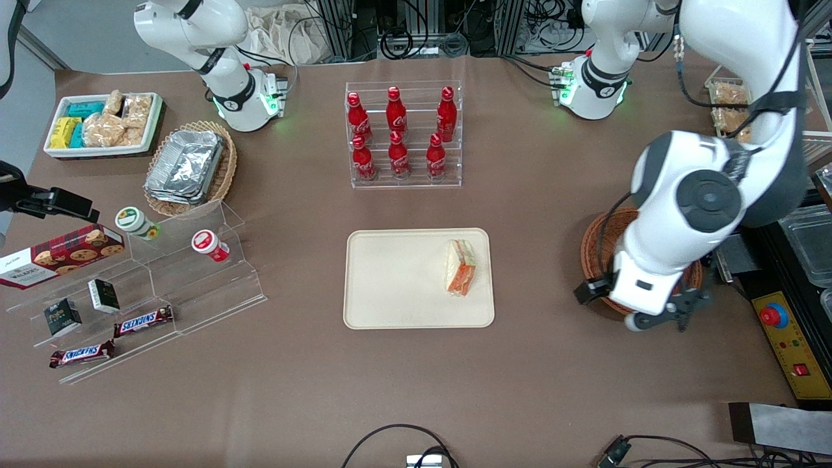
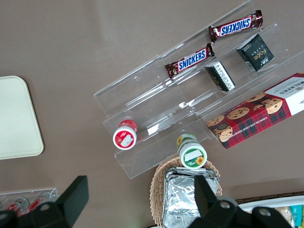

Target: Place sandwich from basket to tray

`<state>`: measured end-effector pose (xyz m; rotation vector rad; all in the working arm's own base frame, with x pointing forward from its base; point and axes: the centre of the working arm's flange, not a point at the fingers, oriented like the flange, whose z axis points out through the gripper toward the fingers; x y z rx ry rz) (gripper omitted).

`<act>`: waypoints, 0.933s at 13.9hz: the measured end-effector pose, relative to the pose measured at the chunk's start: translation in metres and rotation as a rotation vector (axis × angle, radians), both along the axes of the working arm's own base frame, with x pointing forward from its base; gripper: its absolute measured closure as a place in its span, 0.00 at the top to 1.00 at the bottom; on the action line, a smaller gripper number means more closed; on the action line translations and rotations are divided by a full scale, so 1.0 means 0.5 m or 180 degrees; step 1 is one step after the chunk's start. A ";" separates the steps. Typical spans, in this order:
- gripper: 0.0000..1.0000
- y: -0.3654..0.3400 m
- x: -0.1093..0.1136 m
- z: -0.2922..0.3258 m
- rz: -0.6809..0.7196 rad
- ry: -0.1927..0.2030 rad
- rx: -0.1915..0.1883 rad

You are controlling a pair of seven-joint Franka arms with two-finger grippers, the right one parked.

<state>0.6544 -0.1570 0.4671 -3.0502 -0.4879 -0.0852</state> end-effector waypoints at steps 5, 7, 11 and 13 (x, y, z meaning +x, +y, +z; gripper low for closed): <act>1.00 0.150 -0.011 0.078 -0.0355 0.0056 0.0112; 1.00 0.185 -0.024 0.101 -0.0500 0.0069 0.0155; 1.00 0.229 -0.064 0.148 -0.0691 0.0088 0.0177; 1.00 0.238 -0.089 0.178 -0.0775 0.0115 0.0175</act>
